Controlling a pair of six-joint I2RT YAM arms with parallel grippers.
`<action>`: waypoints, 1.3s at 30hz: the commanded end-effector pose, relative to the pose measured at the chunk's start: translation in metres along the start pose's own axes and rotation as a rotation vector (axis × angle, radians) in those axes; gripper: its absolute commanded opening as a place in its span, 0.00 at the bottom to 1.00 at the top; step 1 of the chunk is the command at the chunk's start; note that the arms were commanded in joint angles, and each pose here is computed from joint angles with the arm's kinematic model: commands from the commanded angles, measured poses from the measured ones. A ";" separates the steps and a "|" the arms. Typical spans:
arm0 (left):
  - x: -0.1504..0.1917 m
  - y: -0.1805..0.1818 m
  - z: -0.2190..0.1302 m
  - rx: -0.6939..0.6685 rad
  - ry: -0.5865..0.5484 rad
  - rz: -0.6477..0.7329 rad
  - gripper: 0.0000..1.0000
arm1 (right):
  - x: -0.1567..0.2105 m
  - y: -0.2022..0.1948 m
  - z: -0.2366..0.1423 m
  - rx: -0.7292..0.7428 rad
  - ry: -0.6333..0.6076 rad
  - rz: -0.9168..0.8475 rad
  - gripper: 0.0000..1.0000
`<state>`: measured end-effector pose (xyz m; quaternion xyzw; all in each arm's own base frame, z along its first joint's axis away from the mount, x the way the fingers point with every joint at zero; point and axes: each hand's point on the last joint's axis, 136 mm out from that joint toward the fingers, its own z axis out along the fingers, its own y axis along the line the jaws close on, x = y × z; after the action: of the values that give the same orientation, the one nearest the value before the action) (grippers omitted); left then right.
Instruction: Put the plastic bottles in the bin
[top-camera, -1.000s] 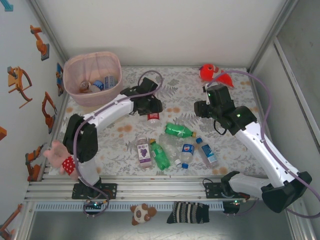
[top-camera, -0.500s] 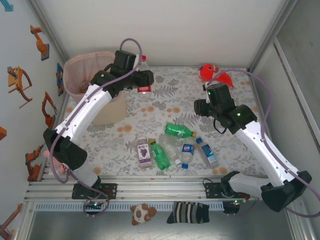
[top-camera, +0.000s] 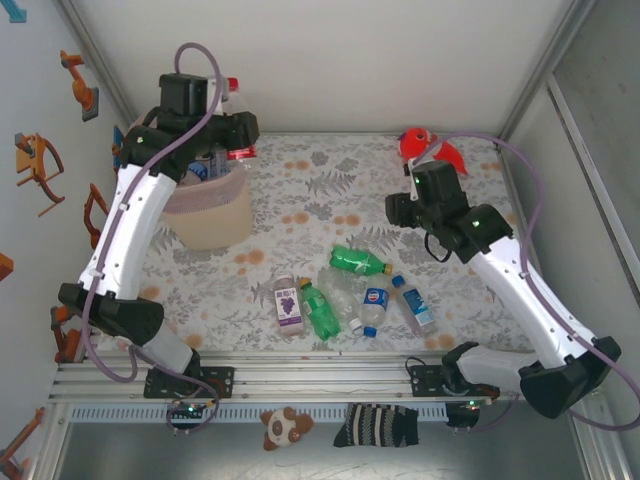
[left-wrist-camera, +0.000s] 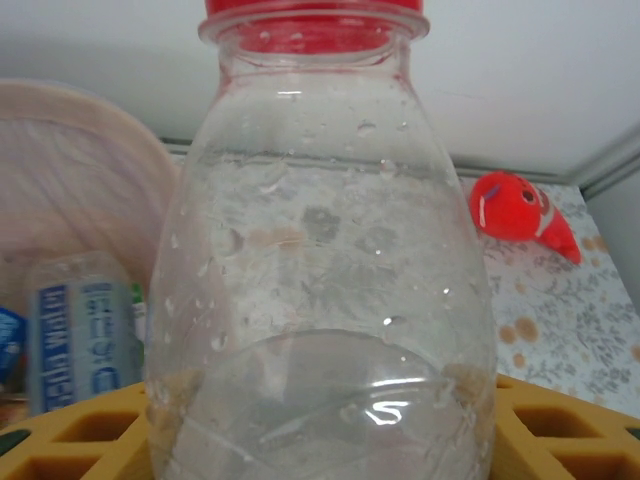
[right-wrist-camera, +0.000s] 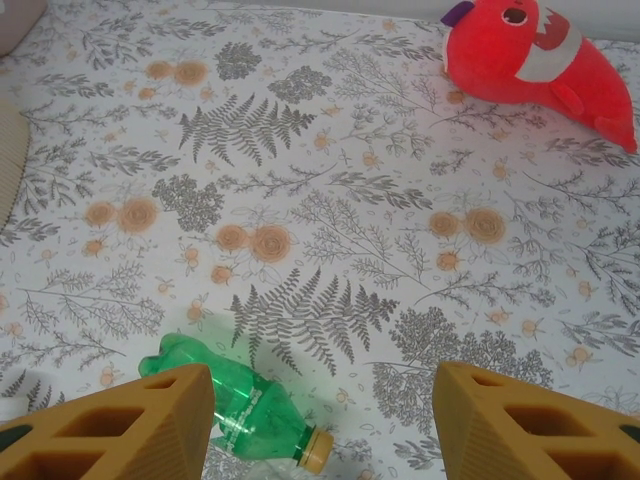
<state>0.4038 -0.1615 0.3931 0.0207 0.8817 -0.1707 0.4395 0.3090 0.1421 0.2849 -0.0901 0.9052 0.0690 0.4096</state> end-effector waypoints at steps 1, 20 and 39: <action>-0.011 0.023 -0.026 -0.033 -0.018 0.010 0.59 | -0.016 0.002 -0.003 -0.011 -0.039 0.018 0.59; 0.031 0.151 0.026 -0.291 0.295 -0.059 0.59 | -0.022 0.007 0.002 -0.024 -0.039 0.016 0.59; 0.105 0.195 0.092 -0.392 0.576 -0.110 0.71 | -0.015 0.004 0.003 -0.015 -0.029 0.019 0.59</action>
<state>0.4548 -0.0253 0.2202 -0.0636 0.9793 -0.0215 0.1907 0.3172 0.1515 0.2861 -0.0946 0.9048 0.0798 0.4073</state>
